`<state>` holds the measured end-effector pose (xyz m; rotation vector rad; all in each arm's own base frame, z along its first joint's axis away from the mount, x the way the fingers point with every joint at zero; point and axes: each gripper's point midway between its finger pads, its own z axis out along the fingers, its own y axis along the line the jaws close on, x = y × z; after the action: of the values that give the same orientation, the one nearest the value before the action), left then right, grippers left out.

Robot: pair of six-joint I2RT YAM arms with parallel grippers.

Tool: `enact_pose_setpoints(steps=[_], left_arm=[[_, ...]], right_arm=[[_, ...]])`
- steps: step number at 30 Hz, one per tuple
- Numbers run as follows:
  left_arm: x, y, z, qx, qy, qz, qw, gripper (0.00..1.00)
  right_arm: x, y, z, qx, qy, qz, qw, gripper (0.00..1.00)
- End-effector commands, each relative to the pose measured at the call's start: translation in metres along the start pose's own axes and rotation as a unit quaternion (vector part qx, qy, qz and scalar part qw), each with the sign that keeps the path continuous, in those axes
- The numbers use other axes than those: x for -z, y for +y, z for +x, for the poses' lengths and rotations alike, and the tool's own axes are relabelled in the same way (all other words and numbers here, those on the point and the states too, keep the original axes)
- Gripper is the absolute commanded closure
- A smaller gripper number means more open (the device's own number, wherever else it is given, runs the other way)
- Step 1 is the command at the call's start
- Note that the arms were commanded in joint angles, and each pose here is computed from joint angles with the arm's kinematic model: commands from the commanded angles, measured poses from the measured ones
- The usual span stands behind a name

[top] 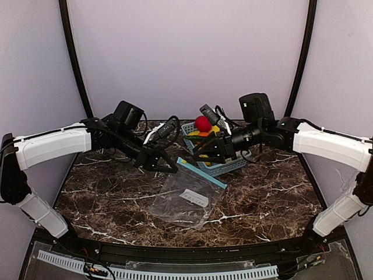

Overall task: Place the food in the zip-top bag and seal the zipper
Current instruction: Pass from the left arm to the right

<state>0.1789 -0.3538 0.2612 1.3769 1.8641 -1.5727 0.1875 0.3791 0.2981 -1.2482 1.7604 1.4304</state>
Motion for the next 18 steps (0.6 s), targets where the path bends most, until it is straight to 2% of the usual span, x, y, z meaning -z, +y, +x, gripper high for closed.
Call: enact_pose_setpoints(steps=[1, 6, 18], left_arm=[[-0.01, -0.013, 0.009, 0.015, 0.005, 0.046, 0.999, 0.99], [-0.022, -0.024, 0.016, 0.016, 0.017, 0.07, 0.997, 0.99], [-0.021, -0.024, 0.014, 0.004, 0.011, 0.061, 0.998, 0.99]], right_arm=[[-0.007, 0.009, 0.005, -0.006, 0.022, -0.066, 0.998, 0.45], [-0.018, 0.004, 0.011, -0.028, 0.042, -0.094, 0.994, 0.48], [-0.023, 0.02, 0.028, -0.038, 0.047, -0.142, 0.988, 0.55]])
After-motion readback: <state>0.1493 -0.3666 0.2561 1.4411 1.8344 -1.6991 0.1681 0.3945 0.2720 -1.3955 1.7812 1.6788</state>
